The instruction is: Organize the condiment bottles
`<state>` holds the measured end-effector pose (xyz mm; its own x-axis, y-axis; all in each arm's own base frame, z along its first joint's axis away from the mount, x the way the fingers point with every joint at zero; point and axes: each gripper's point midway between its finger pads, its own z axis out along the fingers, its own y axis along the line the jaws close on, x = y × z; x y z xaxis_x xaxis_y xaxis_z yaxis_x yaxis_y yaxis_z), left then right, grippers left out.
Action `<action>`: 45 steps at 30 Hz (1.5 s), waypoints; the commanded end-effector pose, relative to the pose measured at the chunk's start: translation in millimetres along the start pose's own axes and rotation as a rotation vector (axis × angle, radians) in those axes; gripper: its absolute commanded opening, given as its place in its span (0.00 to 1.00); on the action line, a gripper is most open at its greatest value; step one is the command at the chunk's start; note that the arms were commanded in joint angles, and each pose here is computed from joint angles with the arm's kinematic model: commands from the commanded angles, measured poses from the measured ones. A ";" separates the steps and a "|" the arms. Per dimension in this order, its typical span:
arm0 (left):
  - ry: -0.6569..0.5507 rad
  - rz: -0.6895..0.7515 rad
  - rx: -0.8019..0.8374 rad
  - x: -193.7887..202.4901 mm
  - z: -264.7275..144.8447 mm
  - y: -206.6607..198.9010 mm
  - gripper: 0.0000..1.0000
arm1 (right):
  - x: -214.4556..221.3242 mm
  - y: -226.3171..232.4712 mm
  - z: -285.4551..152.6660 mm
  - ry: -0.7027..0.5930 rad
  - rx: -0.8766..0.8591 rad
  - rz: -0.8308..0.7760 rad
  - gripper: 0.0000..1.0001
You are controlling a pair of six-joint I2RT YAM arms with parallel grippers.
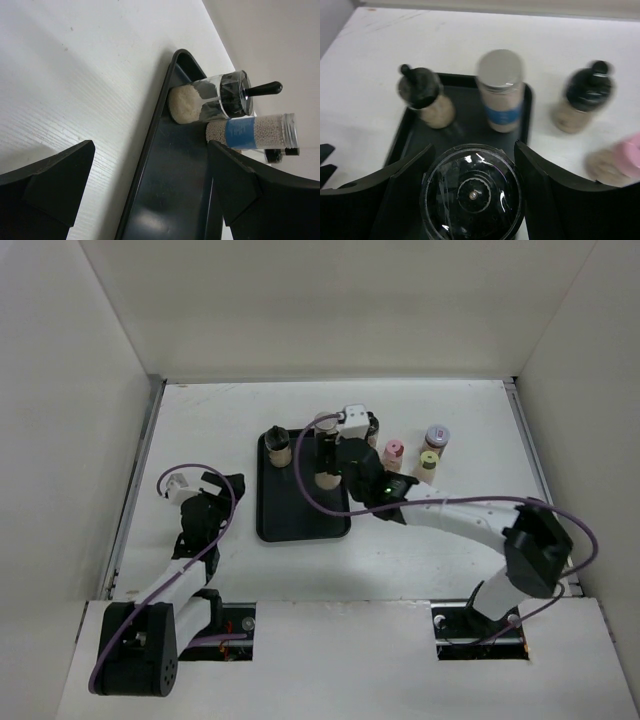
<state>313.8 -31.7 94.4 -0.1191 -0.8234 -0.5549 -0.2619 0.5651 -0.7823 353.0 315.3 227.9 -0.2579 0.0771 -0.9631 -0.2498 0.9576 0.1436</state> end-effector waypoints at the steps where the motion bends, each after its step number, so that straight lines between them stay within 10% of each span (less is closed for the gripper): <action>1: -0.048 -0.006 0.050 -13.3 -1.6 -13.0 1.00 | -26.7 63.6 23.7 -0.095 -0.148 0.055 0.51; 28: -0.028 -0.014 0.043 -9.4 -0.1 -10.9 1.00 | 34.4 174.9 105.9 -0.076 -0.279 0.015 0.65; 33: -0.027 -0.014 0.040 -9.1 0.3 -10.0 1.00 | 30.3 174.7 99.1 -0.081 -0.284 0.003 0.90; 45: -0.037 -0.011 0.037 -10.8 0.0 -9.5 1.00 | -34.4 126.5 31.9 -0.143 -0.297 0.059 0.90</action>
<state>314.1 -29.9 95.6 -0.1125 -0.8245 -0.5546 -0.2620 0.5630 -0.7838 368.7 462.0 194.9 -0.2420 0.0387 -0.9695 -0.4913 0.8567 0.1568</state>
